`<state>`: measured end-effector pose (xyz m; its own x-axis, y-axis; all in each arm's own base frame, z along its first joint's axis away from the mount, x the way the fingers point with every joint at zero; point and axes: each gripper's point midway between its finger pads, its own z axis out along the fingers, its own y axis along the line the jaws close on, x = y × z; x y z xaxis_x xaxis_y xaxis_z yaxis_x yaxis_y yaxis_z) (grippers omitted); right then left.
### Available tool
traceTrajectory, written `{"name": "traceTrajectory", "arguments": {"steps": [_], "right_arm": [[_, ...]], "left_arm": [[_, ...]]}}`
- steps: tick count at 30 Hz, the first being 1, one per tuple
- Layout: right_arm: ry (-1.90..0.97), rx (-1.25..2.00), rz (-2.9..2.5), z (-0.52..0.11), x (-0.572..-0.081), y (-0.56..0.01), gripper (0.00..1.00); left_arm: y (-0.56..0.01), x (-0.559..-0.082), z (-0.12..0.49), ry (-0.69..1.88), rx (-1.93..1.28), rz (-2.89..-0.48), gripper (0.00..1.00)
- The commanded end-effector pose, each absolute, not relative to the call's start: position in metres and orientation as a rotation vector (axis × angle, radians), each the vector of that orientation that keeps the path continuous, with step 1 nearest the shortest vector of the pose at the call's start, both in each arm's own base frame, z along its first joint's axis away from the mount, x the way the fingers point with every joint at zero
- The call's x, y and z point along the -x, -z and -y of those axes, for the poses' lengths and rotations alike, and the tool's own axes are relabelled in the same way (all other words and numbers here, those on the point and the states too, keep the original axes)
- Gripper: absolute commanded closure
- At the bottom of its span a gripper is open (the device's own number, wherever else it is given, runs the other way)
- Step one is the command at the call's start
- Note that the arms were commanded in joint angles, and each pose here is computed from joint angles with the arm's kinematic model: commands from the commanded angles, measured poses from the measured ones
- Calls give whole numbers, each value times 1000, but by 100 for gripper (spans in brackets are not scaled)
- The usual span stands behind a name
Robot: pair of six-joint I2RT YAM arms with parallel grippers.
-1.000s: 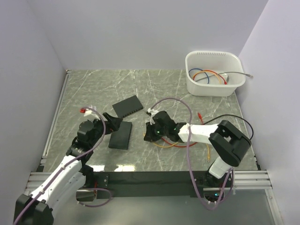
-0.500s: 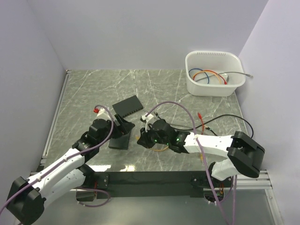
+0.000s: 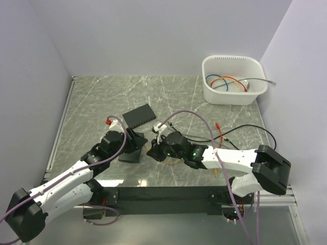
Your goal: Insert the plug into the switch port
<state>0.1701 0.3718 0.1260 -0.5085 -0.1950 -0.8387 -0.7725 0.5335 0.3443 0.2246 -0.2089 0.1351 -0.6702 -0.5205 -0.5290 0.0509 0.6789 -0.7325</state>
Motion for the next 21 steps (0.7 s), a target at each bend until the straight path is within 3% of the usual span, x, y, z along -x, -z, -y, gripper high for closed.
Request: {"name": "traceTrajectory", "arguments": {"steps": [1, 8, 14, 18, 20, 21], "right_arm": [[-966, 720, -1880, -378, -180, -161, 100], [-954, 704, -1890, -382, -184, -163, 100], [-973, 687, -1872, -381, -184, -168, 100], [-981, 688, -1865, -381, -183, -172, 100], [-981, 685, -1875, -381, -182, -171, 100], [-983, 683, -1873, -381, -182, -175, 94]], "left_arm": [[-165, -231, 217, 1001, 356, -2060, 45], [-171, -227, 223, 1015, 347, -2052, 54], [-170, -226, 226, 1013, 337, -2060, 77], [-172, -225, 229, 1016, 331, -2056, 88], [-171, -224, 231, 1010, 326, -2062, 100], [-171, -224, 230, 1008, 329, -2060, 99]]}}
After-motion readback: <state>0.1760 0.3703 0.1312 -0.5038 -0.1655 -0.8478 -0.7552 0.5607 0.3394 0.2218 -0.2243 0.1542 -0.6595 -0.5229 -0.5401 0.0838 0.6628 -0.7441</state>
